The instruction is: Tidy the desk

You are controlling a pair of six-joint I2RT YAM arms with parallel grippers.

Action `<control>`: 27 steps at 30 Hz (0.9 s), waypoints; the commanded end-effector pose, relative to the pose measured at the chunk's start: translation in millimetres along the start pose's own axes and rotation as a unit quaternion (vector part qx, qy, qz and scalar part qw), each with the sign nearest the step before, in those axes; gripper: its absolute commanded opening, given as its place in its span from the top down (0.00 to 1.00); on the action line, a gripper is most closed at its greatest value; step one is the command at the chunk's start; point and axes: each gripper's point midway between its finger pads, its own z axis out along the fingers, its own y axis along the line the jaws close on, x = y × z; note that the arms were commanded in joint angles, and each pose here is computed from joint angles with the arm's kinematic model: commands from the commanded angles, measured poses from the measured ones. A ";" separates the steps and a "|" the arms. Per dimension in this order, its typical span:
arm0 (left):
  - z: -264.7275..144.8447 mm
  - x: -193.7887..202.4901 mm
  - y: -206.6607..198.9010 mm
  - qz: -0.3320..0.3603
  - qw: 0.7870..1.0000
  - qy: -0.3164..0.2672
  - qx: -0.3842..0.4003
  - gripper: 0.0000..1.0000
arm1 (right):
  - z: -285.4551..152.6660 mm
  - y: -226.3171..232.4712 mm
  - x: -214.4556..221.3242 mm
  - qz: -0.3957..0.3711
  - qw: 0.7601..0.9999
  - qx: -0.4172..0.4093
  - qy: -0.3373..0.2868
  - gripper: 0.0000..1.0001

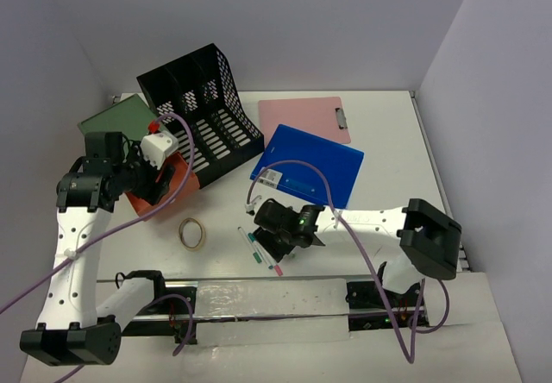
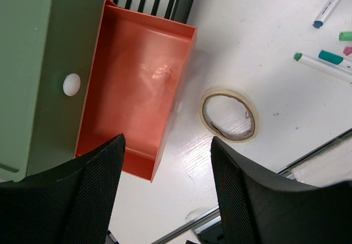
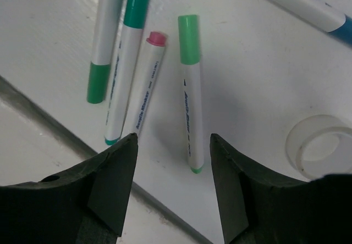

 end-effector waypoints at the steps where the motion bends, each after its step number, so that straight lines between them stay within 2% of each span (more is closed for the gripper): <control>1: -4.1 -9.0 3.1 -0.001 1.000 -0.026 -0.017 0.30 | 14.9 -10.0 9.1 0.006 0.999 0.036 0.016 0.39; 9: -5.7 -5.1 0.1 0.001 1.000 -0.025 -0.016 0.30 | 18.8 -23.4 5.1 0.017 0.998 0.058 0.016 0.47; 19: -8.7 -8.2 2.6 0.005 0.999 -0.031 -0.024 0.30 | 32.7 -28.5 23.5 0.016 0.995 0.072 0.070 0.56; 27: -10.4 -8.6 3.2 0.009 0.999 -0.034 -0.028 0.30 | 33.2 -31.6 36.9 0.028 0.991 0.080 0.099 0.87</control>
